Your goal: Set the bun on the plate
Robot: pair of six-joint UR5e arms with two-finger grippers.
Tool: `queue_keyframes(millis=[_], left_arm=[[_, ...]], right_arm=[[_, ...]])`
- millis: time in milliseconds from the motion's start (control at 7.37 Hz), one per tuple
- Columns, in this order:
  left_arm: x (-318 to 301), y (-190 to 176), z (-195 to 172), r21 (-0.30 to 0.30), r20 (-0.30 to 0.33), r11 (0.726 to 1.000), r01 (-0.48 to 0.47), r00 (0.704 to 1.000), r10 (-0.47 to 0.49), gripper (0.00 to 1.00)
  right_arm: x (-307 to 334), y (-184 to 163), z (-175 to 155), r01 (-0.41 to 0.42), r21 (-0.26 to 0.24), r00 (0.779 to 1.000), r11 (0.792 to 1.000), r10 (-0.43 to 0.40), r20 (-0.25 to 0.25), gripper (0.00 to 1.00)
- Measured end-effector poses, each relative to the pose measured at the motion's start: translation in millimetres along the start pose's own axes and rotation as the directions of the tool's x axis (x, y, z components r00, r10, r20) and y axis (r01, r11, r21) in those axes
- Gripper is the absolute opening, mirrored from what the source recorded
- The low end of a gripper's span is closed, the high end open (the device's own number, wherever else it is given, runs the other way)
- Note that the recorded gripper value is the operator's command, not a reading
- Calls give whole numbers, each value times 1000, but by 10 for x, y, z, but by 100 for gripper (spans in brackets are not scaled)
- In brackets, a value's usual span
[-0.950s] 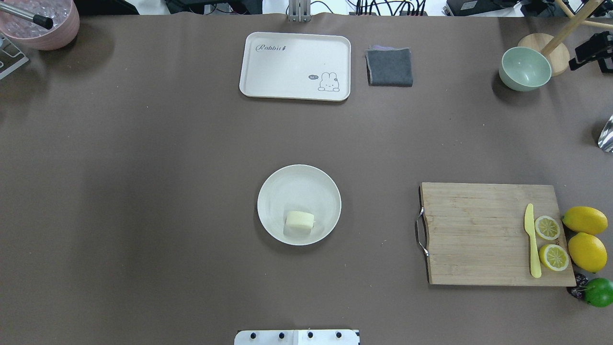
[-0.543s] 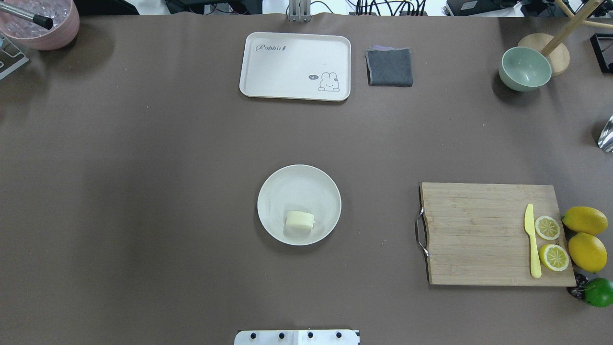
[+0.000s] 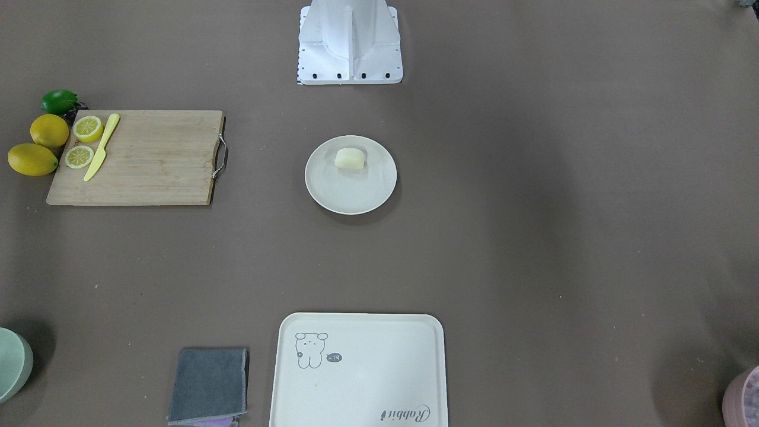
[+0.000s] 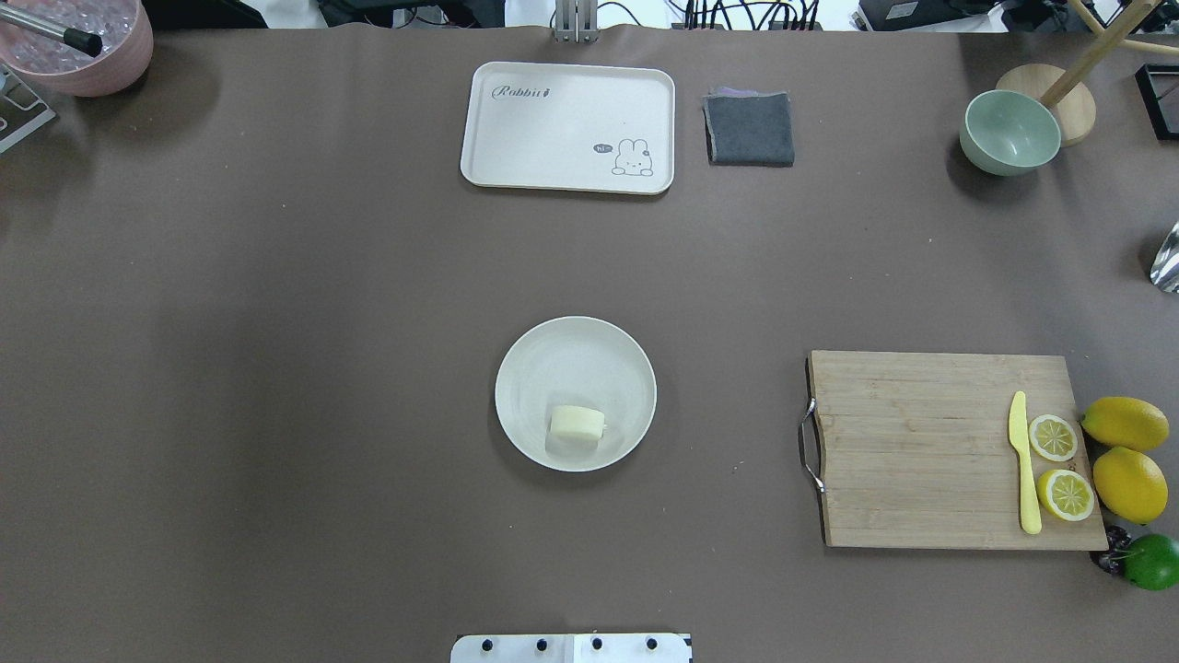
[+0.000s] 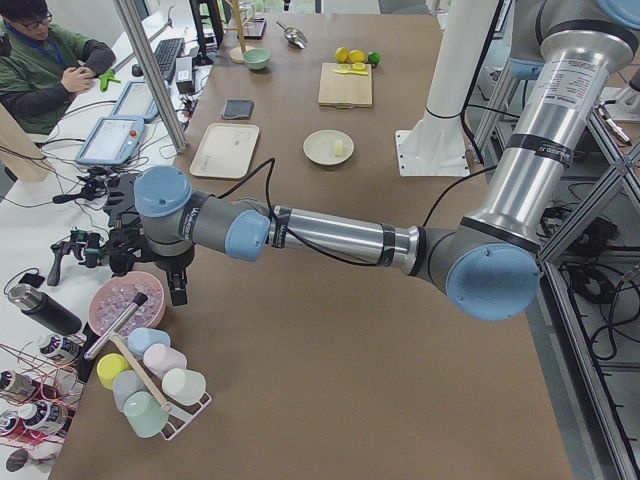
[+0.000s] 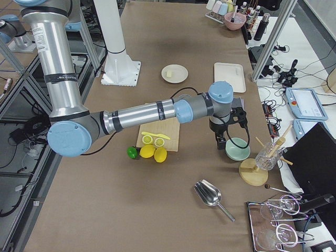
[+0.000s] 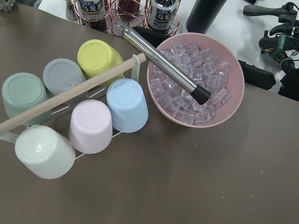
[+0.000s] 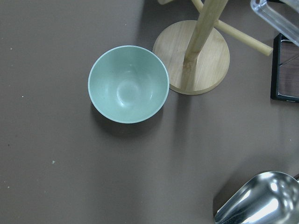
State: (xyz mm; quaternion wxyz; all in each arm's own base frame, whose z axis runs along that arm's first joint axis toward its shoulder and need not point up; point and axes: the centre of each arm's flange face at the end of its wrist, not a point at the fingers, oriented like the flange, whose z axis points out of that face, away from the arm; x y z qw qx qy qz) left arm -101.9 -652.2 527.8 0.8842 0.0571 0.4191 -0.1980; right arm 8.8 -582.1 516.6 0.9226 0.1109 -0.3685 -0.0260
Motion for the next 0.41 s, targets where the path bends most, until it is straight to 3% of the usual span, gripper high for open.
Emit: queue_keyframes(millis=[407], left_arm=[[-30, -12, 95, -21, 8, 996, -88, 996, 88, 98]], right_arm=[[40, 10, -28, -6, 4, 1000, 1000, 6, -2, 100]])
